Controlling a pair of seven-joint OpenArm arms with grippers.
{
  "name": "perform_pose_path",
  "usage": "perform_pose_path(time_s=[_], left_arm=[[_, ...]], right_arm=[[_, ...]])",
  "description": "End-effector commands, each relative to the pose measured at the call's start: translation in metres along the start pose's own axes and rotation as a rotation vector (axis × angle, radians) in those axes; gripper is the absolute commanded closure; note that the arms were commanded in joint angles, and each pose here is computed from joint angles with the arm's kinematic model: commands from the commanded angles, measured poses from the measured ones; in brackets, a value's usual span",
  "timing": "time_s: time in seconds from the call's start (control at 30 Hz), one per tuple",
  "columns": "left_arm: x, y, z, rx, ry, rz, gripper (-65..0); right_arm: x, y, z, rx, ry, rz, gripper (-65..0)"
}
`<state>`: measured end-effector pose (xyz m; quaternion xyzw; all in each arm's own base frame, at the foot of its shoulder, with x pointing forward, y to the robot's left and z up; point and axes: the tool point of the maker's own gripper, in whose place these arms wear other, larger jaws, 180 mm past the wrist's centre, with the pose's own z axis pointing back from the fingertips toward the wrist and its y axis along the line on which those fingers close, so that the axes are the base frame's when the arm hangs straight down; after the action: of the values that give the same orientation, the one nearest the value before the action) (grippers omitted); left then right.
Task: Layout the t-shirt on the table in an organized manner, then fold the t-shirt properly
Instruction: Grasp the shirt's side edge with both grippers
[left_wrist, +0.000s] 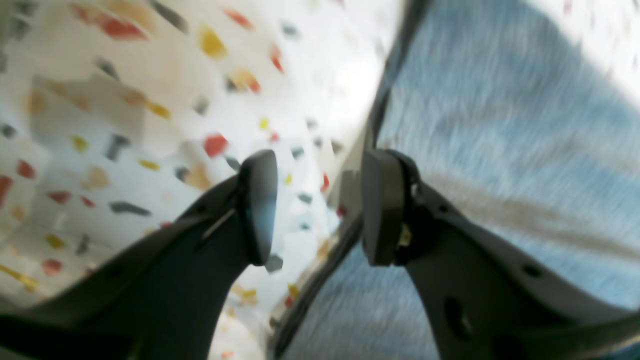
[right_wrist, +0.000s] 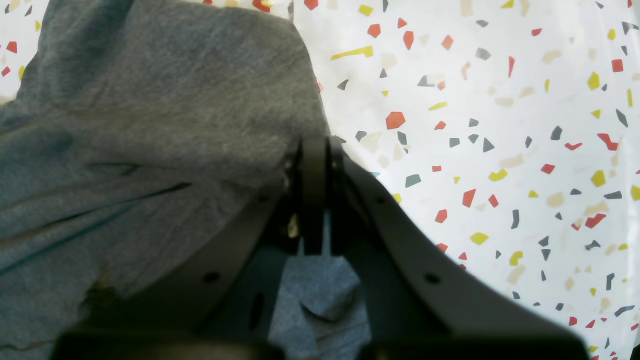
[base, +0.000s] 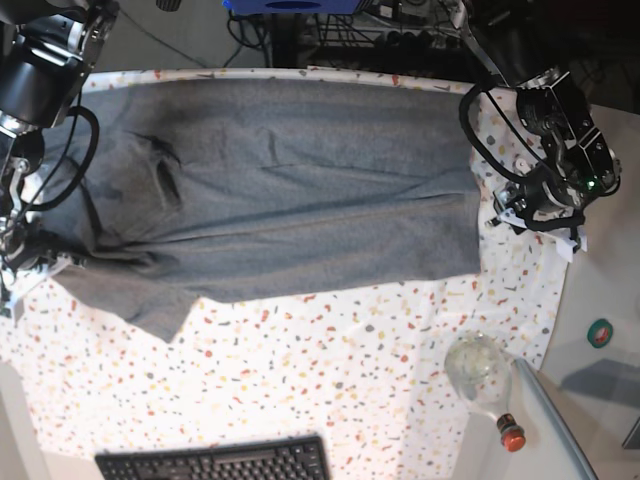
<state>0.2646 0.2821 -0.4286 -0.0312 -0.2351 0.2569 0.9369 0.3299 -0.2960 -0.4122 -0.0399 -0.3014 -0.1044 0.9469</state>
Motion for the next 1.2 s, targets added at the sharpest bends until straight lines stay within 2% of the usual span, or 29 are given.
perform_pose_path(time_s=[0.0,0.1,0.27,0.37,0.47,0.6,0.83,0.87,0.9,0.93,0.97,1.17], left_arm=[[0.027,-0.004,0.007,-0.013,-0.080,-0.001,-27.5],[0.042,-0.011,-0.004,-0.037,-0.132,0.018,-27.5],[0.044,-0.023,-0.044,-0.078,-0.087,0.049,-27.5],[0.045,-0.029,-0.056,-0.093,-0.089,0.068,-27.5],[0.047,-0.034,-0.057,-0.109,-0.104,0.060,-27.5],[0.046,-0.053,-0.057,-0.152,-0.098,-0.033,-27.5],[0.052,-0.054,-0.056,-0.155,-0.108,-0.037,-25.8],[0.053,-0.053,-0.056,-0.153,-0.109,-0.038,-22.4],[0.054,-0.051,-0.055,-0.149,-0.111,-0.040,-15.8],[0.055,-0.048,-0.055,-0.143,-0.110,-0.038,-3.9],[0.055,-0.048,-0.056,-0.142,-0.110,-0.038,0.0],[0.058,-0.049,-0.055,-0.144,-0.114,-0.034,0.0]], right_arm=[[0.024,-0.004,0.006,-0.008,-0.065,0.007,0.0],[0.024,-0.004,0.006,-0.008,-0.065,0.007,0.0],[0.024,-0.003,0.006,-0.006,-0.065,0.006,0.0],[0.023,-0.003,0.006,-0.007,-0.064,0.007,0.0],[0.023,-0.003,0.006,-0.007,-0.064,0.007,0.0],[0.017,-0.003,0.001,-0.003,-0.042,0.002,0.0],[0.011,-0.002,-0.002,0.001,-0.023,-0.002,0.0],[0.011,-0.002,-0.002,0.001,-0.023,-0.002,0.0],[0.011,-0.002,-0.002,0.001,-0.023,-0.002,0.0],[0.011,-0.003,-0.002,0.000,-0.025,-0.001,0.0],[0.012,-0.003,-0.001,-0.001,-0.026,-0.001,0.0],[0.012,-0.003,-0.001,-0.001,-0.028,-0.001,0.0]])
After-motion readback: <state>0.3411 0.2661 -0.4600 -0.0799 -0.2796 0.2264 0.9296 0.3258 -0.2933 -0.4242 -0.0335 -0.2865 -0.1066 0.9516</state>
